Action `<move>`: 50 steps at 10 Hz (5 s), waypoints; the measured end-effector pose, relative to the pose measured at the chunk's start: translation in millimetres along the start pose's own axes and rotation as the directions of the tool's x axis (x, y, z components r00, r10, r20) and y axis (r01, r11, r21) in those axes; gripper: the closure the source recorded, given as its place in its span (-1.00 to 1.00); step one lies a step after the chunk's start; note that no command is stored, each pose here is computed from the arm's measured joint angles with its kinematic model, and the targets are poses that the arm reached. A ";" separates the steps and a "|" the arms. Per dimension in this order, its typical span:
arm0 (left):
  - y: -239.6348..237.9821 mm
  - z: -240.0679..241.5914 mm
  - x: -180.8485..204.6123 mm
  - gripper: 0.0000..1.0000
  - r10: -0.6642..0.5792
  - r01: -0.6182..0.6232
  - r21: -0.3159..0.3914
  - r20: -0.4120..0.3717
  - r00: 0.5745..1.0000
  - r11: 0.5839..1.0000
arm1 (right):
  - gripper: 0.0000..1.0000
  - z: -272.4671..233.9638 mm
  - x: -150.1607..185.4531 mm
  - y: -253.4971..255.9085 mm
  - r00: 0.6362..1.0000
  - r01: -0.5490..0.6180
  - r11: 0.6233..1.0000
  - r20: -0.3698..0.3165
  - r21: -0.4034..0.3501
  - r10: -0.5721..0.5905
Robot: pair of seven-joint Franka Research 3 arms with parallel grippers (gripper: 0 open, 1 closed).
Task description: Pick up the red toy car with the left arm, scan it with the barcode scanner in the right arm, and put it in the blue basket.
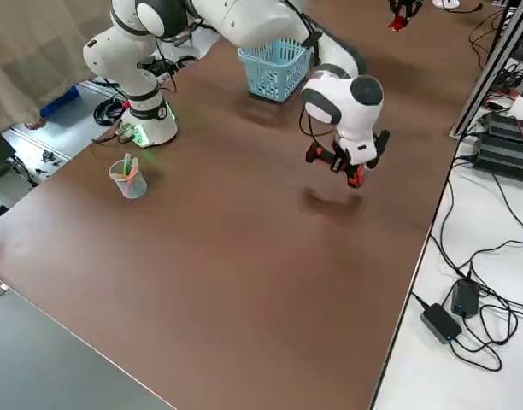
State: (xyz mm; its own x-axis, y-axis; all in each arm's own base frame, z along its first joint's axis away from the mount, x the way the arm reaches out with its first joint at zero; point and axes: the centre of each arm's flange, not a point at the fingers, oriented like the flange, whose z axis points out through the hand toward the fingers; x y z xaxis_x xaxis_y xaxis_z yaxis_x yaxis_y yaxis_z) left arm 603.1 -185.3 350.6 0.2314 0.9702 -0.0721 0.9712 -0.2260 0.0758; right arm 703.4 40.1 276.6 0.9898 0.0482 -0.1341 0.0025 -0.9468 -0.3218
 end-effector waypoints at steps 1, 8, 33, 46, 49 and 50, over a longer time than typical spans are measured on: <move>2.5 -10.9 -28.2 0.12 0.009 -0.009 -0.002 -0.006 1.000 1.000 | 0.26 -3.6 -5.7 -26.8 0.999 0.015 0.998 0.029 0.066 -0.017; -0.2 -104.4 -175.1 0.12 -0.003 0.003 -0.011 0.037 0.999 1.000 | 0.26 4.2 -53.2 -167.1 0.936 0.130 0.822 0.204 0.554 -0.286; -9.8 -76.5 -285.0 0.12 -0.132 0.133 -0.007 0.047 0.990 0.991 | 0.26 19.3 -90.7 -247.8 0.877 0.128 0.653 0.222 0.746 -0.426; -70.5 -61.7 -322.3 0.12 -0.089 0.089 0.103 0.004 0.996 0.991 | 0.26 -76.4 -70.6 -198.2 0.933 0.157 0.892 0.233 0.425 -0.275; -132.9 -62.0 -353.5 0.12 -0.087 0.089 0.143 -0.017 0.996 0.986 | 0.26 -121.2 -66.9 -132.6 0.977 0.089 0.992 0.185 0.090 -0.104; -149.4 -63.1 -362.0 0.12 -0.079 0.080 0.142 -0.012 0.997 0.987 | 0.26 -131.2 -61.4 -102.8 0.988 0.054 0.998 0.147 -0.021 -0.050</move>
State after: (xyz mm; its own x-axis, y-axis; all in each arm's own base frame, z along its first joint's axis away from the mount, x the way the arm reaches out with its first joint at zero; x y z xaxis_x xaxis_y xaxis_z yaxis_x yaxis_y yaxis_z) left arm 370.6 -497.2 428.2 0.1530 0.9860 -0.0655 0.9849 -0.1576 -0.0722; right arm 661.0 92.7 440.9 0.9567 0.1420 -0.2539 0.0589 -0.9492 -0.3091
